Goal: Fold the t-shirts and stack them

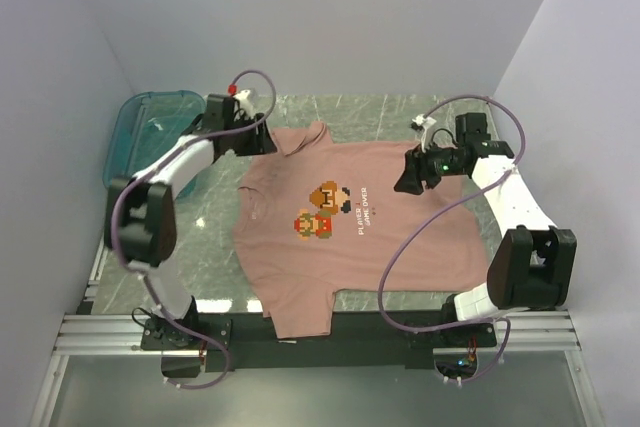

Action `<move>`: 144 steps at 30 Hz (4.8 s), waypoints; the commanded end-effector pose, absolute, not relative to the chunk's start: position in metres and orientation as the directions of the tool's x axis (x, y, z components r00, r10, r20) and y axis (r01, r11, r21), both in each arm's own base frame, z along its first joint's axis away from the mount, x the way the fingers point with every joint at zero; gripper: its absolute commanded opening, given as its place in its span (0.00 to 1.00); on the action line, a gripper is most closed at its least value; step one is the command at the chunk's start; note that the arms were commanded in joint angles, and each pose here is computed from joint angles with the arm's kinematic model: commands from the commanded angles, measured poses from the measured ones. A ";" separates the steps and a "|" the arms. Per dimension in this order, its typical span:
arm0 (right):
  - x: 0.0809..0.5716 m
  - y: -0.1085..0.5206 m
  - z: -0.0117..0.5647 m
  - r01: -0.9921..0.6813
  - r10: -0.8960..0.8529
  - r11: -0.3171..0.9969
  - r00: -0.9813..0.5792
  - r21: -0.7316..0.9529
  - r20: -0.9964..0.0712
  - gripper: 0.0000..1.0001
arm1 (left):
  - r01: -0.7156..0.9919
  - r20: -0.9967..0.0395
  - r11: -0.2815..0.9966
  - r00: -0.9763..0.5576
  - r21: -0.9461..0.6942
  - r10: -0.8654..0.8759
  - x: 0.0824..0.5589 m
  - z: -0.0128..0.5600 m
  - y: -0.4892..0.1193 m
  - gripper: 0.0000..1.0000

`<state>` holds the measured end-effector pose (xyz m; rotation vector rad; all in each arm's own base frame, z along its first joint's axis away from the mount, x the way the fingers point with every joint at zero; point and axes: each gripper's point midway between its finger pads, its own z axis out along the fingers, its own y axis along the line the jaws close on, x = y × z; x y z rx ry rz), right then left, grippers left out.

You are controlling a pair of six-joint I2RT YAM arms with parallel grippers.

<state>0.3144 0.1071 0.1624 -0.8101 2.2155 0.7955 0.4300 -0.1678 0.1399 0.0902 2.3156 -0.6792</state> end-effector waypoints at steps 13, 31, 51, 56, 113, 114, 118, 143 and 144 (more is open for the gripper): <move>0.313 0.094 0.171 -0.705 -0.241 0.591 -0.618 0.392 -0.749 0.62 | 0.081 -0.584 0.935 -0.799 -0.345 -0.147 0.500 0.081 -0.207 0.36; 0.313 0.088 0.167 -0.690 -0.221 0.589 -0.638 0.421 -0.737 0.62 | 0.005 -0.526 0.918 -0.821 -0.396 -0.222 0.518 0.052 -0.218 0.32; 0.311 0.083 0.169 -0.677 -0.191 0.583 -0.652 0.450 -0.734 0.62 | 0.000 -0.626 0.917 -0.731 -0.398 -0.271 0.554 0.090 -0.207 0.01; 0.310 0.083 0.169 -0.677 -0.191 0.577 -0.655 0.456 -0.731 0.62 | 0.001 -0.641 0.880 -0.685 -0.476 -0.346 0.578 0.112 -0.199 0.00; 0.318 0.075 0.153 -0.641 -0.207 0.611 -0.696 0.464 -0.688 0.61 | 0.252 -0.723 0.772 -0.595 -0.583 -0.352 0.670 0.109 -0.178 0.53; 0.317 0.076 0.153 -0.643 -0.210 0.610 -0.694 0.463 -0.688 0.61 | 0.243 -0.716 0.772 -0.601 -0.587 -0.355 0.671 0.105 -0.178 0.48; 0.317 0.076 0.154 -0.647 -0.212 0.607 -0.692 0.462 -0.690 0.61 | 0.207 -0.688 0.776 -0.631 -0.596 -0.359 0.667 0.092 -0.177 0.28; 0.317 0.068 0.158 -0.631 -0.189 0.625 -0.693 0.459 -0.695 0.61 | 0.175 -0.694 0.858 -0.675 -0.483 -0.253 0.537 0.109 -0.156 0.30; 0.316 0.068 0.158 -0.630 -0.189 0.626 -0.695 0.460 -0.694 0.61 | 0.205 -0.692 0.842 -0.679 -0.499 -0.245 0.533 0.115 -0.162 0.30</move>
